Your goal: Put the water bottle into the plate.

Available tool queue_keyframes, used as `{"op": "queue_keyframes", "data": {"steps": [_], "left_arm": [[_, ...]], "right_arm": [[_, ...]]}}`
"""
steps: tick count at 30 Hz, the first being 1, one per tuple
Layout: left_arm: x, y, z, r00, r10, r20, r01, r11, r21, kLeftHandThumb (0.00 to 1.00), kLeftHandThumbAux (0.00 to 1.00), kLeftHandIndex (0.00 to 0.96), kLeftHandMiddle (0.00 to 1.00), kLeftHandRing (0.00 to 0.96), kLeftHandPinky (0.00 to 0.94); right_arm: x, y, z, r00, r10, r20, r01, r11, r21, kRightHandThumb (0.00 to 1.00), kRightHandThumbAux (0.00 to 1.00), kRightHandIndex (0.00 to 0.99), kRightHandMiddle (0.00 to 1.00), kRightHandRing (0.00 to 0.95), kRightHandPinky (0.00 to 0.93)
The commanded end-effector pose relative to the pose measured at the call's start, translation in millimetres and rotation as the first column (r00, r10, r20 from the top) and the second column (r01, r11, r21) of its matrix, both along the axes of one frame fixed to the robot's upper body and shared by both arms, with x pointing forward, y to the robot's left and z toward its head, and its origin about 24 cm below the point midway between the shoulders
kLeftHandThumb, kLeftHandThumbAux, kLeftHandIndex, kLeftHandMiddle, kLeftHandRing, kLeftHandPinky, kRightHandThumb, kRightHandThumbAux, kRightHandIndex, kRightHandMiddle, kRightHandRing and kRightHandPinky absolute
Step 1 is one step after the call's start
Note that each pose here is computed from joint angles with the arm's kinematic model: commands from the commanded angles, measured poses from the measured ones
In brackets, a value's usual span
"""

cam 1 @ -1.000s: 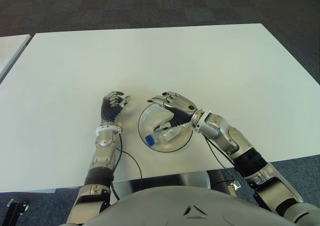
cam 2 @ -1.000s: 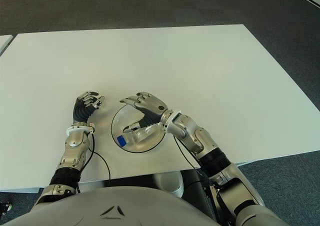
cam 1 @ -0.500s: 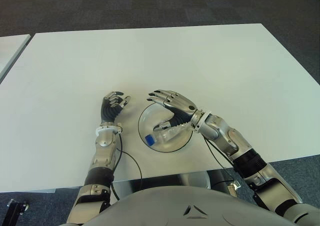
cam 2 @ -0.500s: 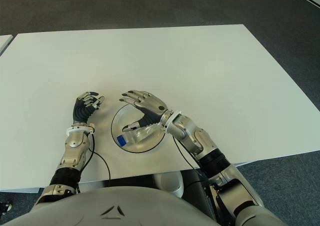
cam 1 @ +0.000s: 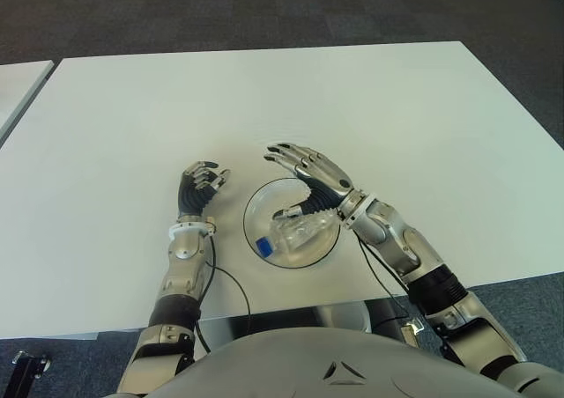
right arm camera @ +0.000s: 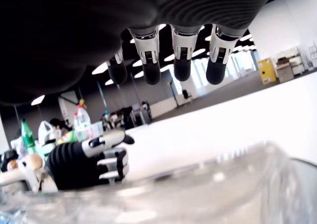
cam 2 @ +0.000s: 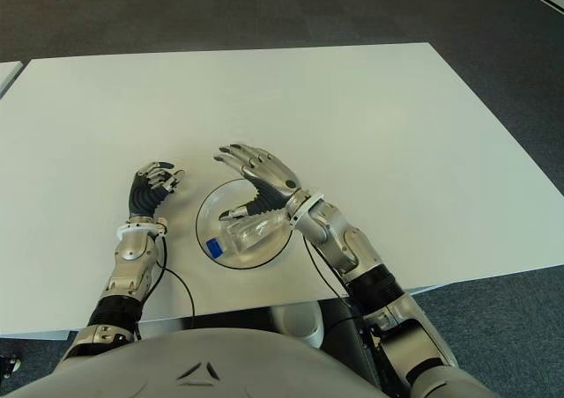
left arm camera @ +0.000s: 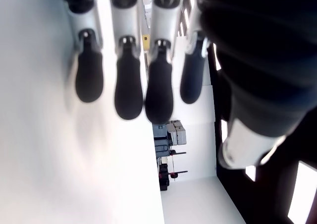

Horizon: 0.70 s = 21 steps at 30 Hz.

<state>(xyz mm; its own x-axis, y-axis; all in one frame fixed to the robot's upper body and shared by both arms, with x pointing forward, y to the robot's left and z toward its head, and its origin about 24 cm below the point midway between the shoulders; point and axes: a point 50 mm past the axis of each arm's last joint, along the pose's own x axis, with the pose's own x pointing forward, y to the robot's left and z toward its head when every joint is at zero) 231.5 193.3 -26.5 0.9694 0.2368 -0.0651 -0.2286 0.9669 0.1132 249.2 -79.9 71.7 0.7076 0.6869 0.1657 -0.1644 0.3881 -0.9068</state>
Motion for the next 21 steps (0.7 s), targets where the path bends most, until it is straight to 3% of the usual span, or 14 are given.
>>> {"op": "queue_keyframes", "data": {"steps": [1,5,12,15,21], "left_arm": [[-2.4,0.8,-4.7,0.999,0.013,-0.039,-0.013,1.0,0.003,0.705,0.718,0.434,0.649,0.639,0.622],[-2.6,0.5,-4.9,0.999,0.022,-0.046,-0.023,1.0,-0.012,0.706,0.717,0.434,0.645,0.634,0.611],[-2.5,-0.4,-4.3,0.999,0.021,-0.03,-0.022,0.999,-0.026,0.706,0.717,0.435,0.639,0.627,0.61],[-2.6,-0.3,-3.8,1.0,0.008,-0.017,-0.008,1.0,-0.017,0.705,0.717,0.435,0.645,0.634,0.624],[-2.0,0.6,-5.1,1.0,0.002,-0.025,-0.002,1.0,-0.011,0.705,0.717,0.434,0.659,0.652,0.643]], "right_arm": [[1.3,-9.4,-1.1,0.996,-0.089,-0.013,0.09,0.992,0.087,0.126,0.435,0.0,0.0,0.0,0.0],[3.2,-13.4,-0.9,0.988,-0.151,-0.002,0.149,0.974,0.168,0.076,0.461,0.0,0.0,0.0,0.0],[8.9,-22.9,-1.4,0.971,-0.23,-0.069,0.239,0.899,0.367,0.023,0.506,0.0,0.0,0.0,0.0],[12.0,-32.7,1.2,0.948,-0.297,-0.117,0.317,0.833,0.453,0.042,0.543,0.0,0.0,0.0,0.0],[15.9,-44.2,0.9,0.913,-0.385,-0.139,0.401,0.778,0.483,0.087,0.602,0.0,0.0,0.0,0.022]]}}
